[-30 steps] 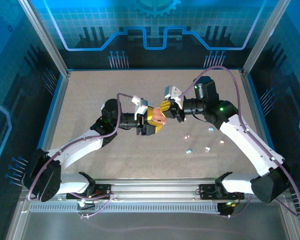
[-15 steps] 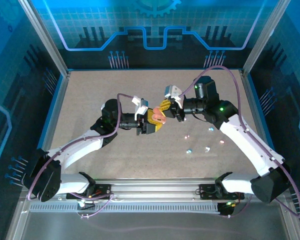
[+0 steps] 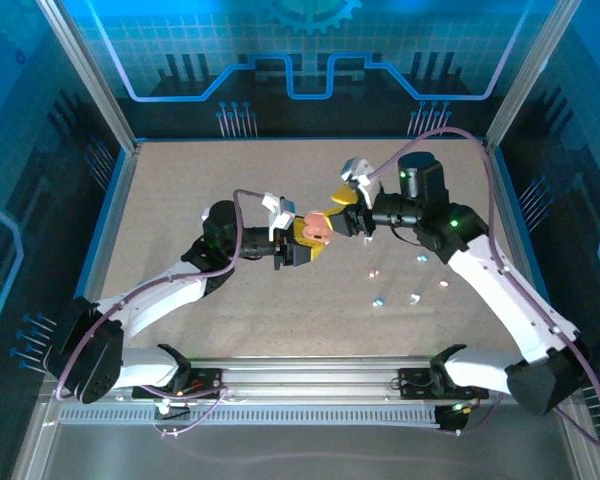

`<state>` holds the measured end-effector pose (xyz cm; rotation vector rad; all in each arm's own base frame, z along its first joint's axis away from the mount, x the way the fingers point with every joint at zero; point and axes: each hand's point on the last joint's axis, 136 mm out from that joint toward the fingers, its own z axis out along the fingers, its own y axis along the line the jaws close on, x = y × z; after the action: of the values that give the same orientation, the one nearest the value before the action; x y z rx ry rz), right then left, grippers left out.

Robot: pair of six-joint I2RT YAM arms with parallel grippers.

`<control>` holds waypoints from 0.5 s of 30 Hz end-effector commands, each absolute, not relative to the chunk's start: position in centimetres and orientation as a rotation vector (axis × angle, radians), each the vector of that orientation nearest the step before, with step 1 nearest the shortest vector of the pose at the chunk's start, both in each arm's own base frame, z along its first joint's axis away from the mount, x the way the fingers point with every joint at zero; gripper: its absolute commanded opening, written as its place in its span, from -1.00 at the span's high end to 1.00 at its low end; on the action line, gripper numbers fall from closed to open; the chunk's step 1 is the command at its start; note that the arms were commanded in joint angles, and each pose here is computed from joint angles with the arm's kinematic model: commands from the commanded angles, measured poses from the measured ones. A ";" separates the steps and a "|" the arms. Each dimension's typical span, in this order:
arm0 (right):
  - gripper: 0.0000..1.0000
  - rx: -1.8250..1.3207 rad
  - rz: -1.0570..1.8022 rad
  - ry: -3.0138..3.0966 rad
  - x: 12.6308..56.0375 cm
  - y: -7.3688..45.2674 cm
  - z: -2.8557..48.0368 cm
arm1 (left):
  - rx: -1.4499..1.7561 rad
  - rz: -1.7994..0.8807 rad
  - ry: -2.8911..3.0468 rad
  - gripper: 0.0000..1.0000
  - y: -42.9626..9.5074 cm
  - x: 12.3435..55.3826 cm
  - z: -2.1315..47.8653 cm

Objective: Insert the wireless bluetooth earbuds into the charging case

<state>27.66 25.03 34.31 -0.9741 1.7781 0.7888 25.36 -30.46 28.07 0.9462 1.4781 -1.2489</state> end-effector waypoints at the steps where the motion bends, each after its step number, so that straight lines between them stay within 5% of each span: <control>1: -0.14 -0.521 0.744 1.936 29.4 20.2 36.4 | 0.909 -1.151 1.462 0.19 -30.2 26.6 27.0; 8: -0.01 0.280 0.602 2.307 29.6 8.9 24.4 | 0.821 -1.106 1.462 0.21 -29.5 27.8 25.6; 15: 0.08 0.519 0.589 2.669 27.4 7.9 12.5 | 0.804 -1.094 1.447 0.21 -29.2 27.7 25.6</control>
<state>29.16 8.07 15.55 0.3856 2.5352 0.5908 27.67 -29.51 24.48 0.8143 1.5162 -1.1244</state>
